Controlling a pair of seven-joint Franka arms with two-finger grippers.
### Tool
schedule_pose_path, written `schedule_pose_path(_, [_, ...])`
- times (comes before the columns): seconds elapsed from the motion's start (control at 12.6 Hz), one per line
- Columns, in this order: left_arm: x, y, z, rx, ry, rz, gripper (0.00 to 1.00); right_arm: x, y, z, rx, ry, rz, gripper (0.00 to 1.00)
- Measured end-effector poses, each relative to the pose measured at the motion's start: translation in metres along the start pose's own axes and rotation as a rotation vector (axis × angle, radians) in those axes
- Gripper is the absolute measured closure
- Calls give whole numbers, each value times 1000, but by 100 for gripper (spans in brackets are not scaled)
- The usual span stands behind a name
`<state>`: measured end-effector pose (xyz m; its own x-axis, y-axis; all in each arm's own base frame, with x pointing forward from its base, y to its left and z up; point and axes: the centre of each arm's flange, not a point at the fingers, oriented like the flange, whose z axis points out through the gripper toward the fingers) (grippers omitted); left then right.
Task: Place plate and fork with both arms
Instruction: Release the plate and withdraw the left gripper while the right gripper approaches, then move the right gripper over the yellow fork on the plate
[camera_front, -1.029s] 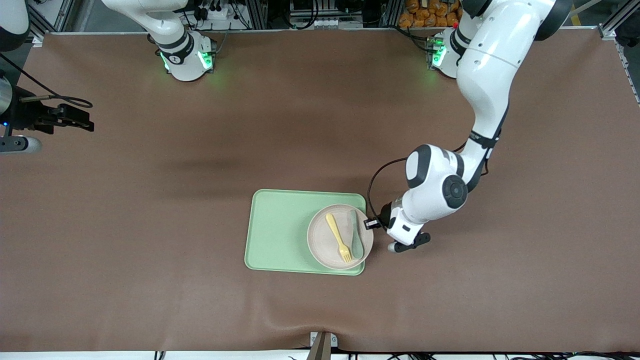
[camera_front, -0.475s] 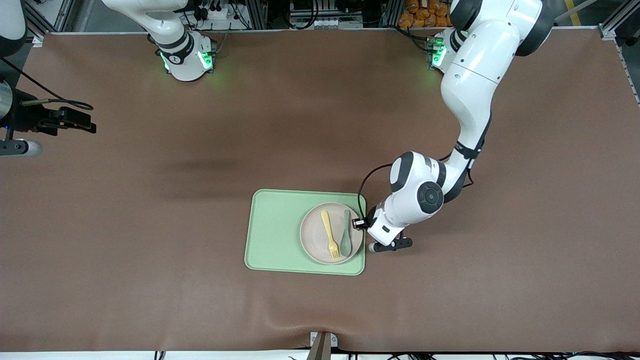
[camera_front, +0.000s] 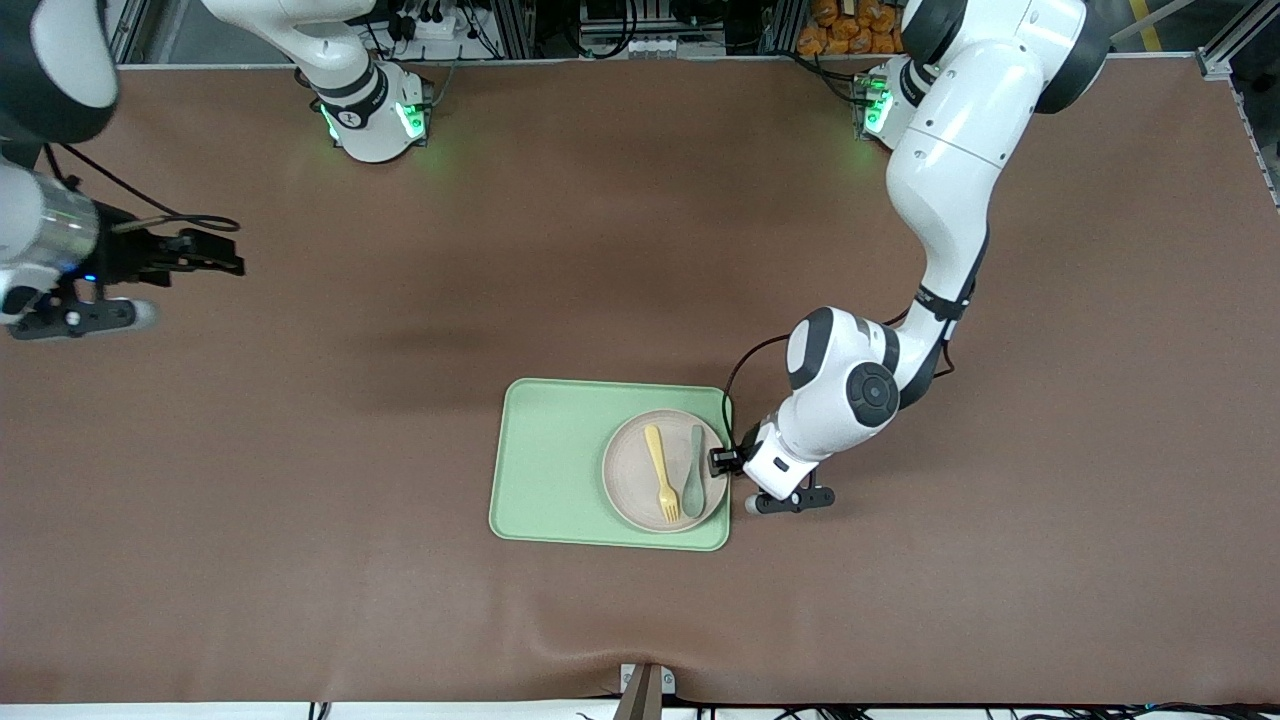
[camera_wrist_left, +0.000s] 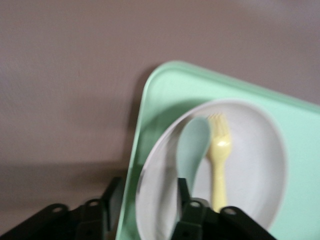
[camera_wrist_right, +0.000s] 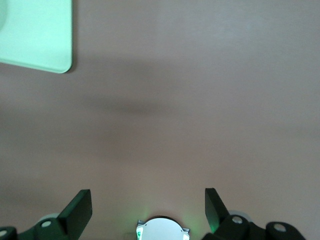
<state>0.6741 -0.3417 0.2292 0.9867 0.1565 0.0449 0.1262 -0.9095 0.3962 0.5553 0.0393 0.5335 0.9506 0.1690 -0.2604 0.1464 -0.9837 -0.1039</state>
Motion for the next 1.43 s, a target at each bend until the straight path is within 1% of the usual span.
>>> schedule_pose_path(0.08, [10, 3, -27, -4, -4, -2, 33, 9, -21, 10, 2, -10, -33, 0])
schedule_pose_path(0.16, [20, 4, -63, -1, -12, 0, 22, 20, -40, 20, 5, -9, -62, 0])
schedule_pose_path(0.24, [30, 1, -107, 20, -11, 13, 11, 32, -55, 32, 11, 1, -83, 0])
schedule_pose_path(0.32, [37, -5, -157, 61, -13, 30, 1, 45, -67, 44, 27, 13, -96, 0])
schedule_pose_path(0.47, [34, -24, -269, 165, -38, 40, 0, 72, -84, 72, 67, 34, -108, 0])
schedule_pose_path(0.55, [23, -36, -326, 214, -59, 27, 0, 86, -92, 85, 80, 47, -112, 0])
schedule_pose_path(0.63, [7, -55, -378, 259, -98, -4, 0, 99, -102, 98, 85, 65, -120, 0])
schedule_pose_path(0.71, [-8, -79, -423, 292, -137, -33, 0, 111, -117, 110, 84, 79, -136, 0])
schedule_pose_path(0.79, [-18, -102, -455, 306, -154, -52, 0, 122, -134, 123, 81, 90, -156, 0])
schedule_pose_path(0.87, [-25, -120, -475, 325, -153, -65, 0, 133, -153, 134, 79, 101, -179, 0])
schedule_pose_path(1.03, [-33, -132, -491, 402, -128, -49, 0, 154, -196, 154, 64, 132, -234, 0])
schedule_pose_path(1.19, [-38, -124, -494, 422, -107, -13, 0, 173, -235, 168, 52, 187, -284, 0])
schedule_pose_path(1.27, [-38, -122, -496, 419, -92, 16, 0, 180, -254, 175, 48, 228, -308, 0])
schedule_pose_path(1.43, [-39, -126, -499, 414, -64, 48, 0, 189, -289, 190, 44, 328, -348, 0])
